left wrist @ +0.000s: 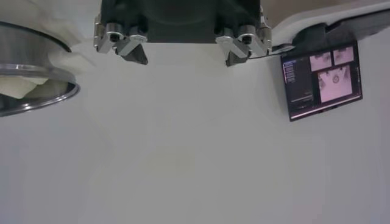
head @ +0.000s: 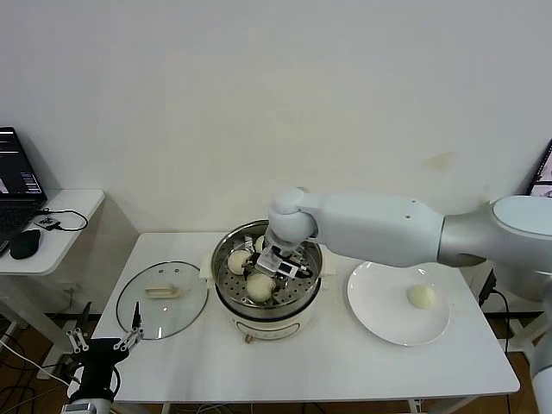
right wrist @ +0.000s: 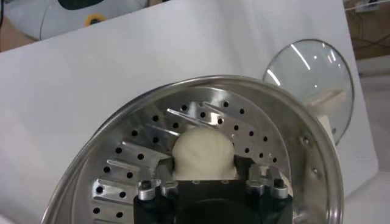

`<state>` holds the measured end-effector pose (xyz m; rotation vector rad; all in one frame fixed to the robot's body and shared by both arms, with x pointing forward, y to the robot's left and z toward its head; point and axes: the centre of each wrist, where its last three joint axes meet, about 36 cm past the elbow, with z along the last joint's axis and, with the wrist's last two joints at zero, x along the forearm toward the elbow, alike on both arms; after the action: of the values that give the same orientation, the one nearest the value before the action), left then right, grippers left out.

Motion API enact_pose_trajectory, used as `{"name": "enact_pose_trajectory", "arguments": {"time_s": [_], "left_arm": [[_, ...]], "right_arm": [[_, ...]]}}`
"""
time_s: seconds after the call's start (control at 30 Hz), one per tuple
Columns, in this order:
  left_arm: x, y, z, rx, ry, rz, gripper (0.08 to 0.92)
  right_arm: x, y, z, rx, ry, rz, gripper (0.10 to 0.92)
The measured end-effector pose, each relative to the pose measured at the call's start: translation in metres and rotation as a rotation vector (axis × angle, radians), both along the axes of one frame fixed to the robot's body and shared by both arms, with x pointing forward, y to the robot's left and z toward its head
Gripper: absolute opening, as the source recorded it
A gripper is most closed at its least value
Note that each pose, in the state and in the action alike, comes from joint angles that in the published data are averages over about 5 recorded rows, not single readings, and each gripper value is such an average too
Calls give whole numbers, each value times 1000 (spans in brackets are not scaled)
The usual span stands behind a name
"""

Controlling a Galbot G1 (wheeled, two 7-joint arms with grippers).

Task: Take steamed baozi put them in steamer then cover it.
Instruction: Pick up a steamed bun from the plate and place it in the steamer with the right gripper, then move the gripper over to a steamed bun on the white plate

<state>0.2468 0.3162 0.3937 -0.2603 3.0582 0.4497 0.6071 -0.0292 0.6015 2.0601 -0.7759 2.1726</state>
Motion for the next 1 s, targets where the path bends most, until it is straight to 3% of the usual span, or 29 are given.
{"name": "enact_pose_trajectory", "arguments": {"time_s": [0.3, 0.57, 1.0], "left_arm": [[4, 6, 4, 14, -7, -2, 823], [9, 9, 3, 25, -7, -11, 823], [13, 12, 2, 40, 1, -21, 823]], "right_arm": [[5, -49, 44, 65, -15, -134, 823], [0, -129, 64, 80, -14, -388, 823], [-17, -287, 17, 59, -1, -827, 823]]}}
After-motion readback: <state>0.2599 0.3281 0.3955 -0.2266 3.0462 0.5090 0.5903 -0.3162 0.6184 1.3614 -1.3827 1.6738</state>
